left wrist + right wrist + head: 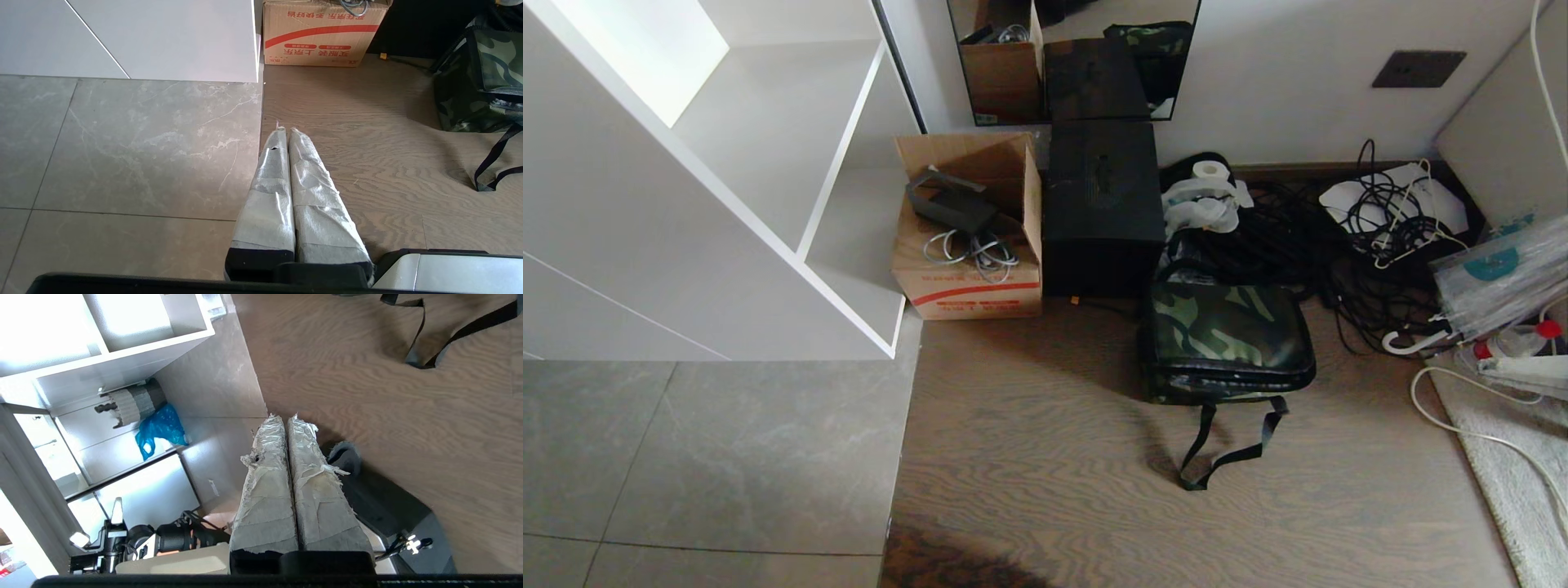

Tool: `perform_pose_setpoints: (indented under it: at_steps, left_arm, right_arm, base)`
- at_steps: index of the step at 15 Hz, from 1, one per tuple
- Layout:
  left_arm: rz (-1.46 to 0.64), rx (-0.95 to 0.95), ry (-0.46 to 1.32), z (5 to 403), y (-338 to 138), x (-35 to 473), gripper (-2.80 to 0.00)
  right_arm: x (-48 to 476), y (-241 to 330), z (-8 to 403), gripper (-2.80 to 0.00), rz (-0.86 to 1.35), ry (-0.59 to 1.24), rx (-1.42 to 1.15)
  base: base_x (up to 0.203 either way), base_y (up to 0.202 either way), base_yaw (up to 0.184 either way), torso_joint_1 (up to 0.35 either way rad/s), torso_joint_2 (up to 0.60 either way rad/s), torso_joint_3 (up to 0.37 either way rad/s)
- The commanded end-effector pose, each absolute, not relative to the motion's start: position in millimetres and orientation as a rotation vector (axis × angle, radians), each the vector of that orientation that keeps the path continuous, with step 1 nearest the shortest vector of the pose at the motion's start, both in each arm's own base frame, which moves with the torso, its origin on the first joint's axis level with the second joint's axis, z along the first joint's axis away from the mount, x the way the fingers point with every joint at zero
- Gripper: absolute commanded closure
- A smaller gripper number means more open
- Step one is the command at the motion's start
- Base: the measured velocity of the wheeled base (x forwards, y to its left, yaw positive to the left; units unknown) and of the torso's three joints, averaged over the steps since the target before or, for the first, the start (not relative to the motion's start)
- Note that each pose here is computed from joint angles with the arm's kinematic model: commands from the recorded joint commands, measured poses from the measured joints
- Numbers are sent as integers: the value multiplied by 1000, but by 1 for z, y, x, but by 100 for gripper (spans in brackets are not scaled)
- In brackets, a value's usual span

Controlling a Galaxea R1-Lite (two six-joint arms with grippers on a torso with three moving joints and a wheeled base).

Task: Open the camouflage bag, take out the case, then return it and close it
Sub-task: Open the top of the storage box

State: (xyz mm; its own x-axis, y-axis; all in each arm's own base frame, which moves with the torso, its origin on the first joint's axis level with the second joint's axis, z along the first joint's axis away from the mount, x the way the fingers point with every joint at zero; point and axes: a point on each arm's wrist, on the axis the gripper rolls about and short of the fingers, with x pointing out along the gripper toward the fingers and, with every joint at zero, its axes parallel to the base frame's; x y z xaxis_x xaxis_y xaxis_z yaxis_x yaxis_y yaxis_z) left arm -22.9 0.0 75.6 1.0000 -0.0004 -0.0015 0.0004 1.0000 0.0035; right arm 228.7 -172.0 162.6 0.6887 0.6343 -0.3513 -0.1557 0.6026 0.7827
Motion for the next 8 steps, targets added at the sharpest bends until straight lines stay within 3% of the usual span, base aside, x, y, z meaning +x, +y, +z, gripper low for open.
perform_pose_setpoints:
  at_steps: [1, 8]
  left_arm:
    - [0, 5, 3, 75, 0, -23, 0]
    - [0, 3, 3, 75, 0, -23, 0]
  right_arm:
    - [221, -165, 167, 0, 505, 664, 802]
    - [164, -143, 185, 0, 380, 637, 691]
  base:
    - [0, 0, 0, 0, 0, 0]
    - [0, 0, 0, 0, 0, 0]
